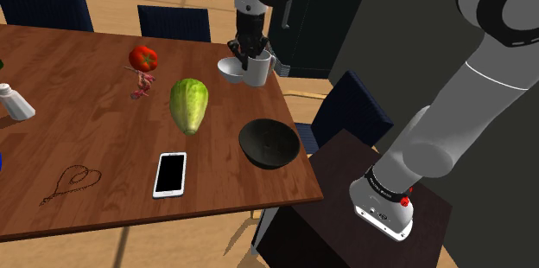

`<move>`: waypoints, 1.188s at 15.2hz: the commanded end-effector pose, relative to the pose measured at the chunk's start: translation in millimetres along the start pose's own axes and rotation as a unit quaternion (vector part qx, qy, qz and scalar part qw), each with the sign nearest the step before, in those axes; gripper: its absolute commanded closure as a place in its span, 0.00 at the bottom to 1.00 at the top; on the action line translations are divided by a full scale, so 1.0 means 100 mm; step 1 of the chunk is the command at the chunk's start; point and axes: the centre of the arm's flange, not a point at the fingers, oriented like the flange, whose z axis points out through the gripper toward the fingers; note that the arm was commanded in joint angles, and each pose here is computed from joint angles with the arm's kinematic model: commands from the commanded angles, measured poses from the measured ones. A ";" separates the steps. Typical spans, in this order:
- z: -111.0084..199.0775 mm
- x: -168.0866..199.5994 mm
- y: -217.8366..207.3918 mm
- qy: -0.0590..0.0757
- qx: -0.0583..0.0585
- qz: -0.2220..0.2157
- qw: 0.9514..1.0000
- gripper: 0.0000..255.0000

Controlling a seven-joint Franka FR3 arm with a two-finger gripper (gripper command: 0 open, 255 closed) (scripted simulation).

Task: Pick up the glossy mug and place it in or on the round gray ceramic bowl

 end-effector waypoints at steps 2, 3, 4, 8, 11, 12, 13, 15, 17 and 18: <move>-0.11 -0.13 -0.03 0.000 0.000 0.000 1.000 1.00; -0.12 -0.26 -0.07 0.000 0.000 0.000 1.000 1.00; -0.14 -0.39 -0.10 0.000 0.000 0.000 1.000 1.00; -0.20 -0.90 -0.23 0.000 0.000 0.000 1.000 1.00; -0.25 -1.28 -0.32 0.000 0.000 0.000 1.000 1.00; -0.26 -1.40 -0.36 0.000 0.000 0.000 1.000 1.00; -0.28 -1.53 -0.39 0.000 0.000 0.000 1.000 1.00; -0.31 -1.78 -0.45 0.000 0.000 0.000 1.000 1.00; -0.34 -2.04 -0.52 0.000 0.000 0.000 1.000 1.00; -0.35 -2.13 -0.54 0.000 0.000 0.000 1.000 1.00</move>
